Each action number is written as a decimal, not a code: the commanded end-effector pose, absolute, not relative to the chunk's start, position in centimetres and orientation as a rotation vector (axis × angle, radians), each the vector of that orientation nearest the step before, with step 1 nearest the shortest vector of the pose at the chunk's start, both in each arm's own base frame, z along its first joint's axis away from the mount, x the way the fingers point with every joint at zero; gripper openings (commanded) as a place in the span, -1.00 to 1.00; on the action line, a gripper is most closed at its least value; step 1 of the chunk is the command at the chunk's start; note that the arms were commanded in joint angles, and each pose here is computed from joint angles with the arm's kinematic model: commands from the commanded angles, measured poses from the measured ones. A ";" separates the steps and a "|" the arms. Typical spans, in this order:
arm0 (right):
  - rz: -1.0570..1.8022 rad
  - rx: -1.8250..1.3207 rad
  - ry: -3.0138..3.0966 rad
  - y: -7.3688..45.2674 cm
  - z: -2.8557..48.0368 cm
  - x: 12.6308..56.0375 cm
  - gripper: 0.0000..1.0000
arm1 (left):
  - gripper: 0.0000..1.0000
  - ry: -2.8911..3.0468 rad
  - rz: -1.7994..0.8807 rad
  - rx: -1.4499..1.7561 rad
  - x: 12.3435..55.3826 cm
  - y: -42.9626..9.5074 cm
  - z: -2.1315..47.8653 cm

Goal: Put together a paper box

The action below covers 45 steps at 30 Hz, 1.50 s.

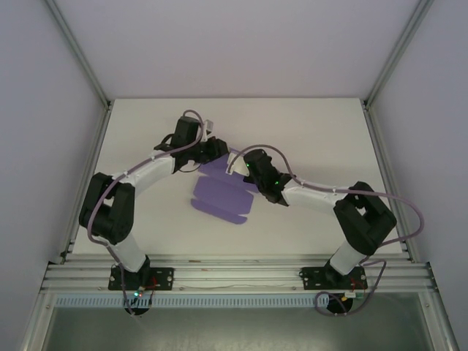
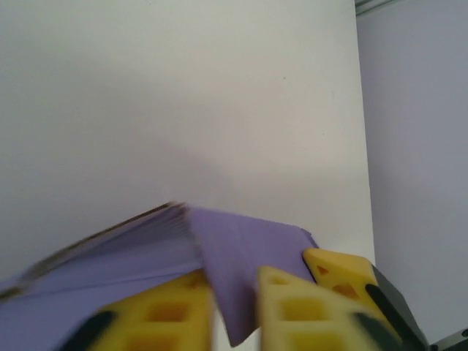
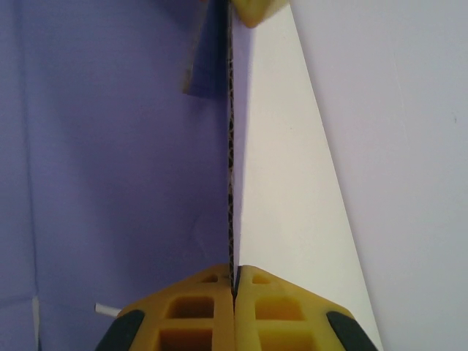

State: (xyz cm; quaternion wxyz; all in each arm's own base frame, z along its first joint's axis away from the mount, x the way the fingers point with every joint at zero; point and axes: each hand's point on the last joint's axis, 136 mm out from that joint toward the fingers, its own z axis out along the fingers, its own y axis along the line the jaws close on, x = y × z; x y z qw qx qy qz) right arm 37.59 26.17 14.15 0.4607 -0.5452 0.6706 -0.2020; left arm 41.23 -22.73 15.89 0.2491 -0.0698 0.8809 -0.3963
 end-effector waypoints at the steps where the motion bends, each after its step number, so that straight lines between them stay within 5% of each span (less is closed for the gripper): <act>1: -0.469 -1.277 1.643 26.0 16.1 37.2 -1.00 | 0.16 2.370 -0.931 -0.068 39.7 -21.0 16.9; 5: -0.382 -1.266 1.677 25.2 16.4 36.5 -1.00 | 0.99 2.362 -0.642 -0.067 37.7 -16.7 17.1; 15: -0.117 -1.248 1.768 22.9 16.9 34.8 -1.00 | 1.00 2.271 -0.557 -0.345 34.8 -7.1 14.1; 21: 0.084 -1.266 1.810 22.9 16.6 33.8 -1.00 | 0.98 2.133 -0.800 -0.136 36.2 -9.9 15.3; 29: 0.249 -1.202 1.838 22.4 17.3 35.0 -1.00 | 0.64 2.028 -1.008 0.066 35.6 -13.0 16.2; 38: 0.324 -1.162 1.841 22.7 17.6 35.5 -1.00 | -0.08 2.033 -1.134 0.097 36.0 -14.6 15.1; 45: 0.372 -1.157 1.852 23.0 17.3 35.4 -1.00 | -0.36 1.999 -1.165 0.186 36.1 -16.6 15.4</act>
